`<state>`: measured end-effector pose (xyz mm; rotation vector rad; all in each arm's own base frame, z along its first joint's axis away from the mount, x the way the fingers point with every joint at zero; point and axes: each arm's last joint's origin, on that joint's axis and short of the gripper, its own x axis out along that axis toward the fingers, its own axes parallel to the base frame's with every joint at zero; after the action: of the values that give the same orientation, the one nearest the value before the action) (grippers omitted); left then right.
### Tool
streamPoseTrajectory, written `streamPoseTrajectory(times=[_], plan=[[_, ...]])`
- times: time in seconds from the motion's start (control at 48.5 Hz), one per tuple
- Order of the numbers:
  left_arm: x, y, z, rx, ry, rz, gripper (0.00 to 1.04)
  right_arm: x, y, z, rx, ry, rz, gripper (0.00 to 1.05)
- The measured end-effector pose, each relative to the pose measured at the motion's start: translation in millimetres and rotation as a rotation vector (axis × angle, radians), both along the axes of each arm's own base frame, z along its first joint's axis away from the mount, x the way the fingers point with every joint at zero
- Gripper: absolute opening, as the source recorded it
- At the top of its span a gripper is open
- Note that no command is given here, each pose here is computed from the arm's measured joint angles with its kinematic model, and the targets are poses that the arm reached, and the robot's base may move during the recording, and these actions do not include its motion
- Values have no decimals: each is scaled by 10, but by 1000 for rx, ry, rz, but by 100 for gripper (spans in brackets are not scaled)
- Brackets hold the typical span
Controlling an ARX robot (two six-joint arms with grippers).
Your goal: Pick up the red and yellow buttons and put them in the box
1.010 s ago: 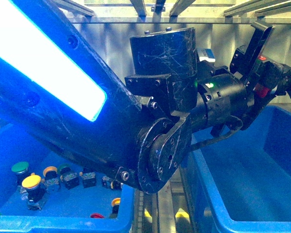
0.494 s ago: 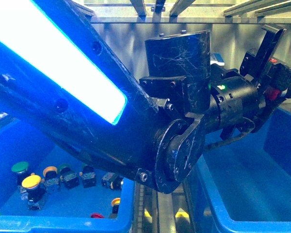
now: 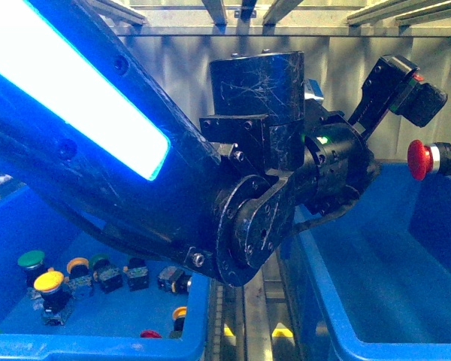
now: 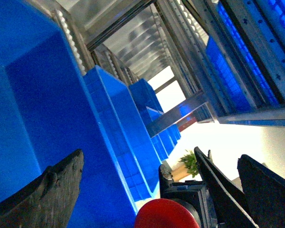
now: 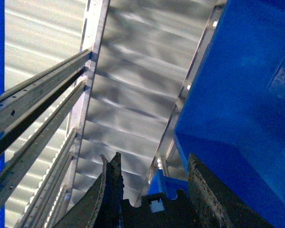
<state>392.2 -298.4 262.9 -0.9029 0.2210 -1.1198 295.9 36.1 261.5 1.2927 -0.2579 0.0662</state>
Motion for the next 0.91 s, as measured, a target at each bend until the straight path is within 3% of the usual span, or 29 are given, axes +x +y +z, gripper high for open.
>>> streamPoseTrajectory(times=[0.144,0.515,0.639,0.907], plan=[[-34,109,52,48,-27,78,97,20,-24,-27,-15,7,-8,32],[-431,850,341,213,-203,368,97,61,-72,-94,-80,35,-22,31],[-726,1116,371,320,-260,493,97,58,-21,-100,-112,44,-11,31],[-1284,1546,344,374,-308,602,97,73,125,-33,-166,37,22,31]])
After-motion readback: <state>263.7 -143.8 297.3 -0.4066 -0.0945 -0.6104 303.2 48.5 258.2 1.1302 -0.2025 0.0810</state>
